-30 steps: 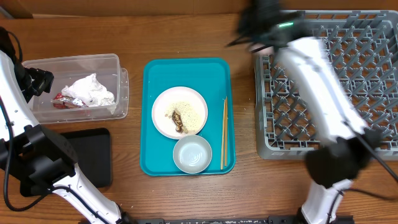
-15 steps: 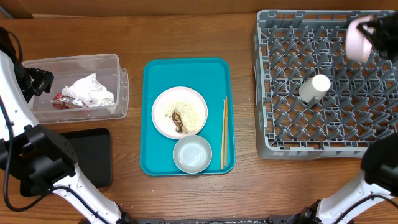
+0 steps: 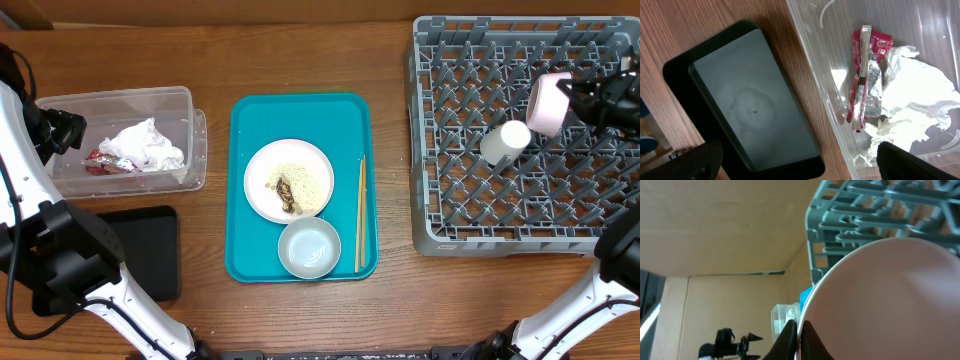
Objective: Sort waste into correct bins and load items into the dishwasher
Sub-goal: 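Carry the pink bowl right over the dish rack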
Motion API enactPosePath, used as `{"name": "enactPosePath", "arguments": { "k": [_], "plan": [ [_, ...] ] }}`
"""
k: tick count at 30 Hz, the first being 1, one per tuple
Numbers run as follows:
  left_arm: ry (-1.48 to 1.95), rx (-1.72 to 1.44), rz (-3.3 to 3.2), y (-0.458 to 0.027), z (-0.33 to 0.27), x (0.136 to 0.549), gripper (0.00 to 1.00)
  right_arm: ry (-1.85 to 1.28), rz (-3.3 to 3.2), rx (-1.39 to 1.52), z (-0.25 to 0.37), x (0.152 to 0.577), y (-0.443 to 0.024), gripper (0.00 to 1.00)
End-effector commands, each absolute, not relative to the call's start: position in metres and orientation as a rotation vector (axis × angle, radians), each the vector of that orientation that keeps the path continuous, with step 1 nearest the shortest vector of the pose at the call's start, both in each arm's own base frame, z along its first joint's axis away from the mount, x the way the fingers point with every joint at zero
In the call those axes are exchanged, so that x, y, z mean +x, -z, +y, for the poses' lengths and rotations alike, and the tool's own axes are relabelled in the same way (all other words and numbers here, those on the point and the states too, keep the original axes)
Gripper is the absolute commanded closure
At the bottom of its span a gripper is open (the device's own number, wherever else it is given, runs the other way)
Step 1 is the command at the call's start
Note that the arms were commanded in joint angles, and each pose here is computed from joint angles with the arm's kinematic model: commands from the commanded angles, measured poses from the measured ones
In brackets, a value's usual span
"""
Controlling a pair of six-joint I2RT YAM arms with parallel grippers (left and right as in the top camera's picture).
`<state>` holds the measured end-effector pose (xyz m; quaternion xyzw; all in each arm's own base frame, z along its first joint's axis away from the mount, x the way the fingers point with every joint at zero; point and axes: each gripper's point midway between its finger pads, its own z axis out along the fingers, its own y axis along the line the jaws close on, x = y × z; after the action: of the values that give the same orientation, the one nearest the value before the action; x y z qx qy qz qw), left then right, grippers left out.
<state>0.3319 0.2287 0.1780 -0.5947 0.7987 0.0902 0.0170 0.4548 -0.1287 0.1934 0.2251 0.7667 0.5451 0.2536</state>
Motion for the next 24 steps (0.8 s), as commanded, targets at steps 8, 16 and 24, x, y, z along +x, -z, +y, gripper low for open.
{"name": "enactPosePath", "arguments": {
  "k": [8,16,24],
  "plan": [
    [-0.269,-1.839,2.441,-0.193,0.226,0.330,0.00,-1.430,2.119,0.855,-0.159,0.433,-0.170,0.87],
    [-0.269,-1.839,2.440,-0.193,0.226,0.330,0.00,-1.317,2.123,0.962,-0.190,0.423,-0.173,0.68],
    [-0.269,-1.839,2.440,-0.193,0.226,0.330,0.00,-0.949,2.181,1.167,-0.241,0.393,-0.203,0.65]
  ]
}}
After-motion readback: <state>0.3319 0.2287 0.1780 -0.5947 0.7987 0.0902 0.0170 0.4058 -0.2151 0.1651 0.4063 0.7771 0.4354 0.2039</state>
